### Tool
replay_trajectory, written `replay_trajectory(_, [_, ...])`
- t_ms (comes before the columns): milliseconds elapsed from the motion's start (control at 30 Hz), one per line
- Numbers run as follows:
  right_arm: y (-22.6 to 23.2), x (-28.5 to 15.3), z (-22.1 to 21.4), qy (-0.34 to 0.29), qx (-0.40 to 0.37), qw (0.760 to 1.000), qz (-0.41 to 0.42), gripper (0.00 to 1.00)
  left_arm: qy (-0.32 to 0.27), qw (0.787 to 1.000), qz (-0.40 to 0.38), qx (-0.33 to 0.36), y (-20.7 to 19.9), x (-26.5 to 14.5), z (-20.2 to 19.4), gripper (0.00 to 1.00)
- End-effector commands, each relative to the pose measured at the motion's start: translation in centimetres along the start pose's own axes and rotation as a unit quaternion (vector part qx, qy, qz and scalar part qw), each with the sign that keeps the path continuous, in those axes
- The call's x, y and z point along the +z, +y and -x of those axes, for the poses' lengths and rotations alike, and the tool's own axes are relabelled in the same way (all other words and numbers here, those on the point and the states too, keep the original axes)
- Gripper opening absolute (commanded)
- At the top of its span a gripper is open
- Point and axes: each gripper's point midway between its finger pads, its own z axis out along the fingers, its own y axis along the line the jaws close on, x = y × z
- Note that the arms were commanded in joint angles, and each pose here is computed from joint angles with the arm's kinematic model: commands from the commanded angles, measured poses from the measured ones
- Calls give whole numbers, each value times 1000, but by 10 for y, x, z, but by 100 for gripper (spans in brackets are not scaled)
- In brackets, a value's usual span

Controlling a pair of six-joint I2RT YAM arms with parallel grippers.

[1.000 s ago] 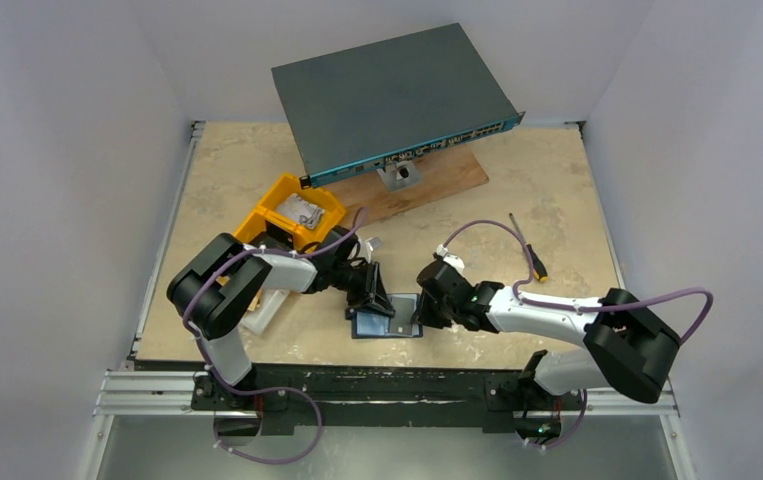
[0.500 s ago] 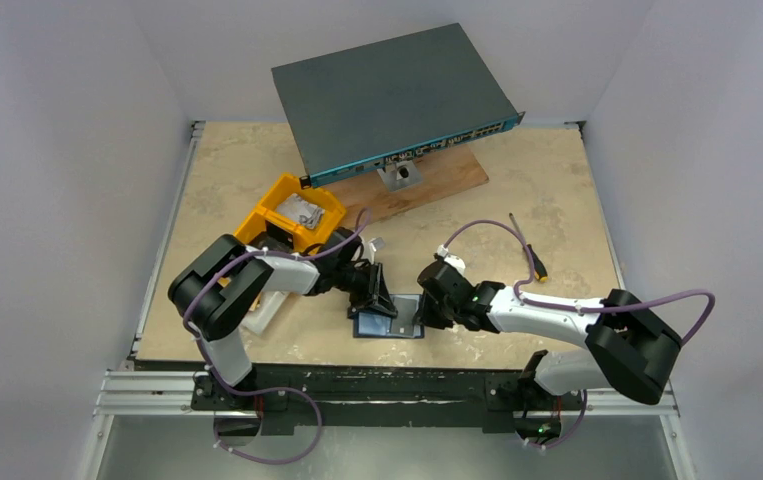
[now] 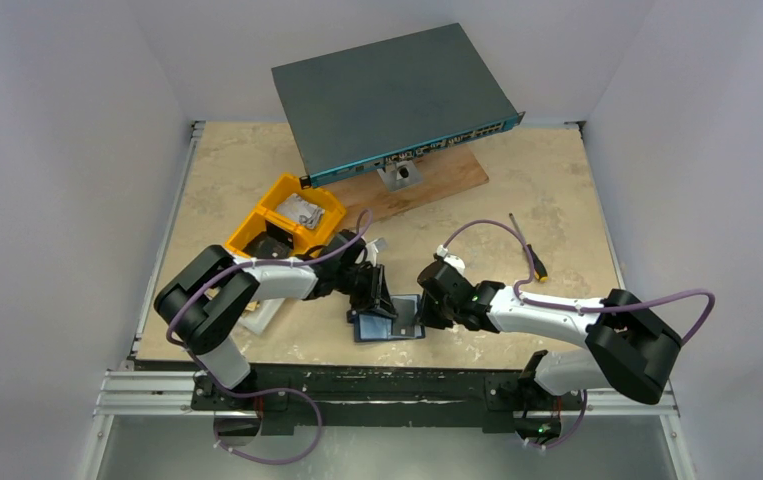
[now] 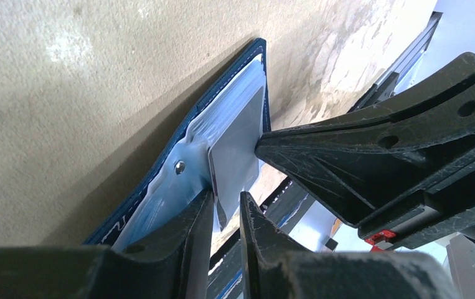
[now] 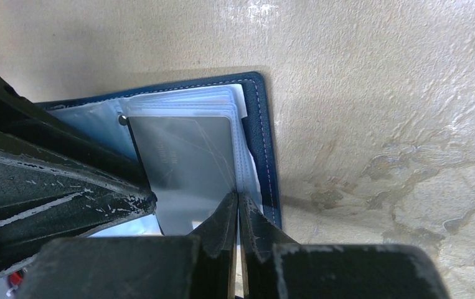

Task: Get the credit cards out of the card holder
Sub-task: Remove the credit card from the card holder.

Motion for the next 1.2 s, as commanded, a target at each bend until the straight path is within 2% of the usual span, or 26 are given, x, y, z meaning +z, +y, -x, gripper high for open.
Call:
replay_trajectory(0, [-40, 10, -23, 27, -17, 997, -67, 0, 27, 996, -75, 47, -48, -6, -9, 20])
replay_trajectory(267, [-38, 10, -22, 26, -15, 998, -63, 0, 41, 996, -54, 64, -48, -3, -16, 21])
replay_trajectory(500, [-38, 11, -23, 28, -15, 998, -61, 0, 66, 995, -73, 29, -51, 6, -26, 21])
replay_trajectory(933, [-38, 5, -24, 27, -5, 998, -50, 0, 7, 999, -44, -23, -53, 5, 24, 22])
replay_trajectory(1167, [-36, 1, -25, 25, -1, 999, -39, 0, 3, 999, -17, -41, -36, 12, 25, 23])
